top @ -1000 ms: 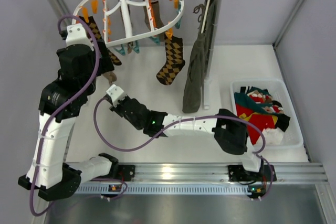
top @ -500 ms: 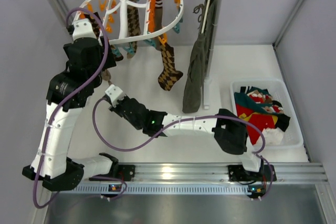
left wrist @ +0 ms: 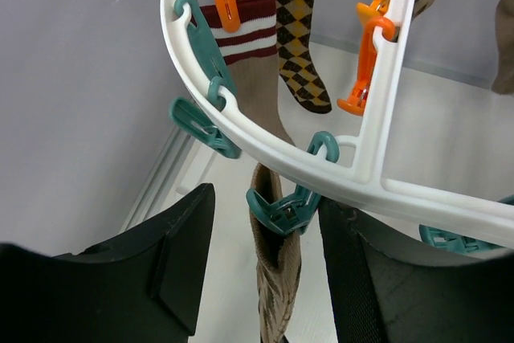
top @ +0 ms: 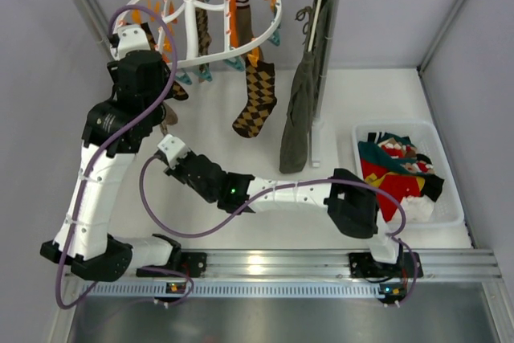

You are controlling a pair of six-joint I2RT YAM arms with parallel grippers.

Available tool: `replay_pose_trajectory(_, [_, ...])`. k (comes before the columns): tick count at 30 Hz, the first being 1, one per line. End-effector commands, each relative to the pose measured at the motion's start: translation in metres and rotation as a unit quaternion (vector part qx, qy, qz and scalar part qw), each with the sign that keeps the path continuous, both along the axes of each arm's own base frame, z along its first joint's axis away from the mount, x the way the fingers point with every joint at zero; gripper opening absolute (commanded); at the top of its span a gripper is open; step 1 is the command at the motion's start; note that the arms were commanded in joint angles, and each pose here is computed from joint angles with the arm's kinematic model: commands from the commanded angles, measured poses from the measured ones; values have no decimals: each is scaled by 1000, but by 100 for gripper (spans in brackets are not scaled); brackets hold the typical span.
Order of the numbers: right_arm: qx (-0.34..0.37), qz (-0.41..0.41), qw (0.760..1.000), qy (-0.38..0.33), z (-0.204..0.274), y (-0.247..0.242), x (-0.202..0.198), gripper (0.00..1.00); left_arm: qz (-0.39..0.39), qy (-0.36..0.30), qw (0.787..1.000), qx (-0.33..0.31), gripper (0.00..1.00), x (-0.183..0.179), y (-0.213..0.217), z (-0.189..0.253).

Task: Remove the socks clipped to the hanger

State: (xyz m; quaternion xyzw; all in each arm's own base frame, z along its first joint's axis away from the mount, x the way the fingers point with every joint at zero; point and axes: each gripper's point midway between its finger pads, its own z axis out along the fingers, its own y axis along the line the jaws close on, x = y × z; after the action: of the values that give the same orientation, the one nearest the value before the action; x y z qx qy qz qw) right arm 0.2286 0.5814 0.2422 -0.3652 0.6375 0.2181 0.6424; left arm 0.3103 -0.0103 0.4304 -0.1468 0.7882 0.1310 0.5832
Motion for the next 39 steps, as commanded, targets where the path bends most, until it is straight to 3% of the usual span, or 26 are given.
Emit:
replay_pose_trajectory(1, [29,20,999,-10,20,6,-17,0,17,-24,1000,-5,58,3,3,15])
replay_pose_trajectory(4, [29,24,999,-10,19,7,-19,0,18,-23,1000,-5,57,6,2,14])
replay_pose_trajectory(6, [27,25,999,-10,17,7,-21,0,16,-25,1000,-7,49,8,1,14])
replay_pose_trajectory(11, [25,27,999,-11,16,6,-24,0,17,-29,999,-8,41,11,0,15])
replay_pose_trajectory(13, [25,26,999,-11,16,4,-24,0,17,-31,999,-10,29,11,-1,16])
replay_pose_trajectory(15, [25,25,999,-10,15,1,-25,0,16,-31,999,-10,26,12,-1,15])
replay_pose_trajectory(17, [28,24,999,-10,16,-1,-25,0,17,-29,999,-9,16,12,-1,14])
replay_pose_trajectory(21, [30,20,999,-5,13,-13,-27,0,15,-29,999,-13,15,11,-2,13])
replay_pose_trajectory(25, [48,11,999,0,20,-39,-35,0,1,-32,999,-23,27,8,-5,13])
replay_pose_trajectory(26, [35,11,999,6,7,-50,-37,0,-6,-30,999,-27,34,6,-7,11])
replay_pose_trajectory(29, [40,20,999,9,22,-77,-49,0,-29,-32,998,-38,39,1,-12,12])
replay_pose_trajectory(34, [-6,3,1000,23,12,-150,-59,0,-62,-39,995,-60,59,-13,-19,13])
replay_pose_trajectory(39, [-58,-79,994,55,12,-223,-46,0,-124,-40,988,-87,83,-33,-32,8])
